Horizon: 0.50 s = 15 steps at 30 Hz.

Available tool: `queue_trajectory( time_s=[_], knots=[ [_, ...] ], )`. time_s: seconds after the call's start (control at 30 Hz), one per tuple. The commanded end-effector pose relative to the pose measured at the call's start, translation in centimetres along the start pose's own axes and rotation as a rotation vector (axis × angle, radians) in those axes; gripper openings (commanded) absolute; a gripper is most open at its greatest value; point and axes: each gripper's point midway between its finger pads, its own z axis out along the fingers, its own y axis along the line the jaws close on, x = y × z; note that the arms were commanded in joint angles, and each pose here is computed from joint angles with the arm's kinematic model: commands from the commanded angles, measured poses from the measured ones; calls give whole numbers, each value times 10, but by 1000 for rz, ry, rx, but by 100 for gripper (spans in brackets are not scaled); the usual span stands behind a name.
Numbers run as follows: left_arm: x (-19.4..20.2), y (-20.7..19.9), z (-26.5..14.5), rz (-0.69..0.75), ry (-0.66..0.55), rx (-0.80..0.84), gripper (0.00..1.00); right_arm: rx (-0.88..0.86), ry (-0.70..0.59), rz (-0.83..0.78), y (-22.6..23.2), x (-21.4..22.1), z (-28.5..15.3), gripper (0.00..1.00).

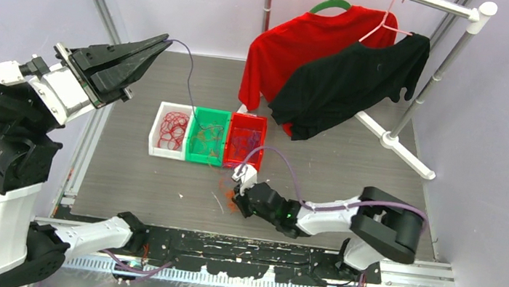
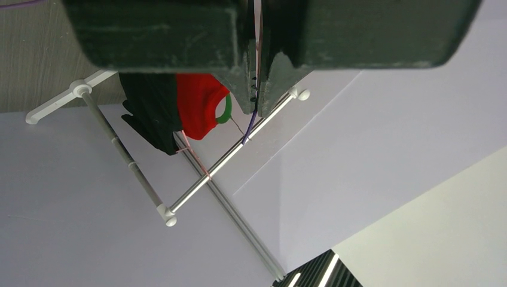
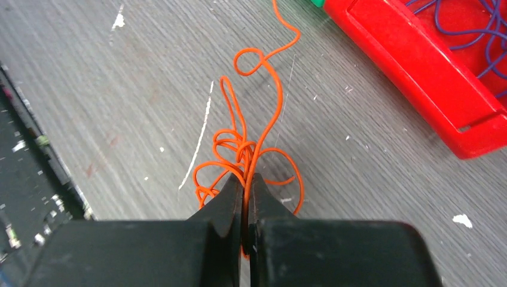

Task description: Untangle the cables

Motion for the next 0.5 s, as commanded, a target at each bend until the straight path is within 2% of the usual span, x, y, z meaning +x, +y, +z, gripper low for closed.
queue_trajectory(
  time_s=[0.0,0.23,0.33,0.47],
  knots=[
    [6,3,5,9,5,-15,0,-55,-62,46,7,-17,-22,3],
    [33,2,15,3,56,-22,0,-96,-27,13,7,-10,-50,1],
    [41,3,17,13,73,-33,0,-88,5,52,2,6,-65,1],
    [51,3,23,3,87,-31,0,-34,-25,112,-10,9,-76,1]
  ],
)
